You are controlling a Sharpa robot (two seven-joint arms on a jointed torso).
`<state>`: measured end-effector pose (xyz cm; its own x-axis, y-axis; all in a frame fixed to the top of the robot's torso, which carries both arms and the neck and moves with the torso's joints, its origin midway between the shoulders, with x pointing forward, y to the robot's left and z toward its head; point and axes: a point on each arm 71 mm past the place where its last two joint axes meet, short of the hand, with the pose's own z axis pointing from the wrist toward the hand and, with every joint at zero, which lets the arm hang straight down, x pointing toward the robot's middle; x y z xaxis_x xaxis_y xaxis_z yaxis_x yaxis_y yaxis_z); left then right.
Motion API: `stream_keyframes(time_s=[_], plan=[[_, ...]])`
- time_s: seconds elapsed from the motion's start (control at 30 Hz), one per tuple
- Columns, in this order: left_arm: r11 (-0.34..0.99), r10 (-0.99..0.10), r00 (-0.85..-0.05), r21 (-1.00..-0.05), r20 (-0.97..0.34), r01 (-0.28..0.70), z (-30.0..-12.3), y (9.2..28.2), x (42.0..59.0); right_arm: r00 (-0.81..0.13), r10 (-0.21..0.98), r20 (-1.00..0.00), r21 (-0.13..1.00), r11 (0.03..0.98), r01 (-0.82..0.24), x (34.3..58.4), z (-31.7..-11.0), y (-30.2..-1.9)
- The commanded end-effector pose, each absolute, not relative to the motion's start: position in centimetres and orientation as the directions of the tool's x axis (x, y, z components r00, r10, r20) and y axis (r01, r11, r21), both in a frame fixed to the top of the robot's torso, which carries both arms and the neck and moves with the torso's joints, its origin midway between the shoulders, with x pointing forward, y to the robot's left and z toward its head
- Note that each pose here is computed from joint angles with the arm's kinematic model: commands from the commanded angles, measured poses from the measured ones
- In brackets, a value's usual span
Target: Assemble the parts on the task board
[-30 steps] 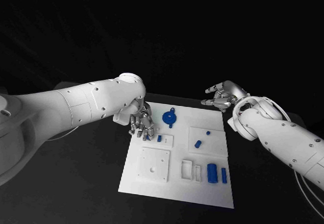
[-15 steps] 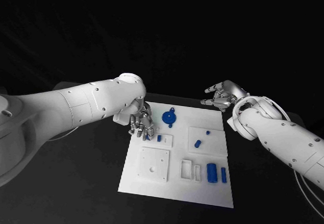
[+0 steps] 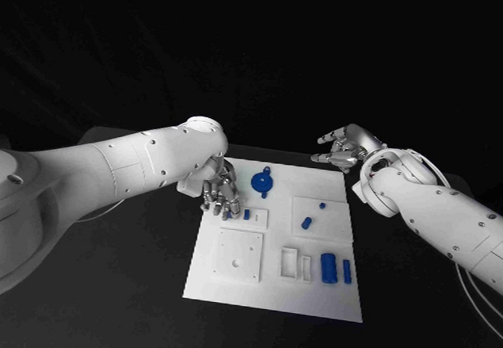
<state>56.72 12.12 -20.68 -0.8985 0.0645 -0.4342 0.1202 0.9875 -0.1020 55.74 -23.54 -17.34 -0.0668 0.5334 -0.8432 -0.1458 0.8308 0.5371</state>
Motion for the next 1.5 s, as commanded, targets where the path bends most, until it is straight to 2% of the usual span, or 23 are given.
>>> stream_keyframes(time_s=[0.03,0.6,1.0,1.5], plan=[[0.987,0.048,-0.899,-0.115,-0.436,0.108,-21.46,11.66,56.41,-0.075,0.525,-0.848,0.530,0.834,-0.157,55.70,-17.35,-23.38],[0.989,-0.004,-0.880,-0.133,-0.475,0.067,-21.42,11.60,56.65,-0.076,0.525,-0.848,0.530,0.833,-0.157,55.72,-17.38,-23.34],[0.992,0.006,-0.865,-0.102,-0.502,0.067,-21.34,12.06,56.88,-0.076,0.524,-0.848,0.529,0.834,-0.157,55.71,-17.37,-23.40],[0.991,-0.017,-0.860,-0.124,-0.510,0.054,-21.29,12.37,57.03,-0.076,0.524,-0.848,0.529,0.834,-0.156,55.72,-17.38,-23.42]])
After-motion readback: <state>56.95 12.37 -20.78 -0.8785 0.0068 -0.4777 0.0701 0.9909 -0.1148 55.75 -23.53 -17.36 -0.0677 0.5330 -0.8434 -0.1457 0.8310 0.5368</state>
